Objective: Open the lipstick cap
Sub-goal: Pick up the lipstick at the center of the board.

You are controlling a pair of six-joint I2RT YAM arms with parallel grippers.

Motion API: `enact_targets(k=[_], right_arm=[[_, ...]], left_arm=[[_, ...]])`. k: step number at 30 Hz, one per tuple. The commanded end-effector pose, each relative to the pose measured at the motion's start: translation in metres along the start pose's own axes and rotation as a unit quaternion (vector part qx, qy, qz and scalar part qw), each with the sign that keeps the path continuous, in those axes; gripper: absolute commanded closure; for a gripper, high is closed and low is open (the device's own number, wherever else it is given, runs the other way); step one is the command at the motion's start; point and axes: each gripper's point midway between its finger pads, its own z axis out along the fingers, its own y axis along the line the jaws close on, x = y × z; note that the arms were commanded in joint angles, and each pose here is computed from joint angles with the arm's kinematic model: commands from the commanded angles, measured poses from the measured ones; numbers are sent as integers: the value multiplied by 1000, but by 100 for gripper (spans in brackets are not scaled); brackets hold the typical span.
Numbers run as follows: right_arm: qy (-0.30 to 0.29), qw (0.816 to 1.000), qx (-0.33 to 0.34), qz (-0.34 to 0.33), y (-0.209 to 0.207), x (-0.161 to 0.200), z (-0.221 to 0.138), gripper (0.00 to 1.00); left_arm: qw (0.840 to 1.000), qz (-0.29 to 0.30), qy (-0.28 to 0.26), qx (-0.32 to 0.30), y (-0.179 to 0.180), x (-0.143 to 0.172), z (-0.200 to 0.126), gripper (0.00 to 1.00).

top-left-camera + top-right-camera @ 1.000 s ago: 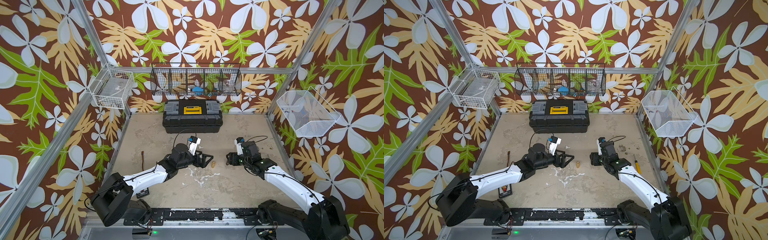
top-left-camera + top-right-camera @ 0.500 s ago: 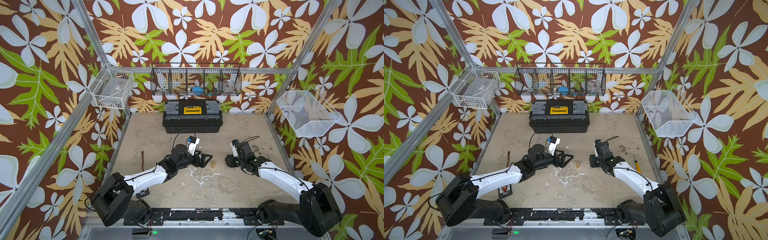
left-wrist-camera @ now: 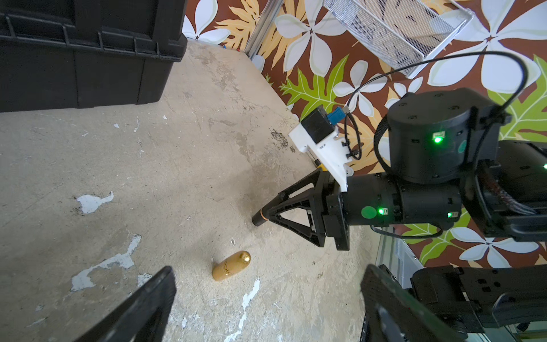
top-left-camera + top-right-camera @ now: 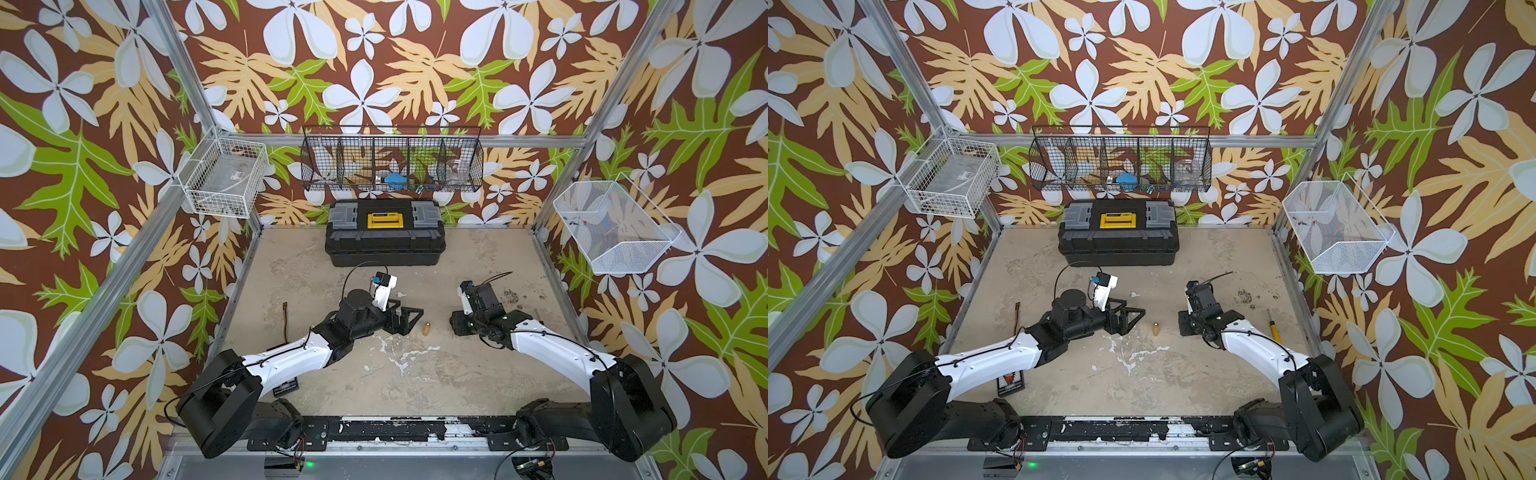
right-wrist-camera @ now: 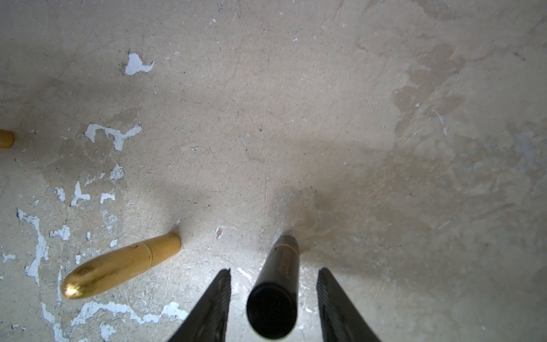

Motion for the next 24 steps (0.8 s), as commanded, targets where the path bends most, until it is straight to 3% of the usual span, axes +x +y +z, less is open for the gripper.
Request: enact_targets(k=[1,24], right_arm=[[1,1000,5,-4,-2,0,2,50],[4,1000,28,-9,-8,-2,11,56]], left_arm=[[1000,8,-15,3,-3,-7,-1,0],[1000,12,-13,1,-3,-10,2,0]])
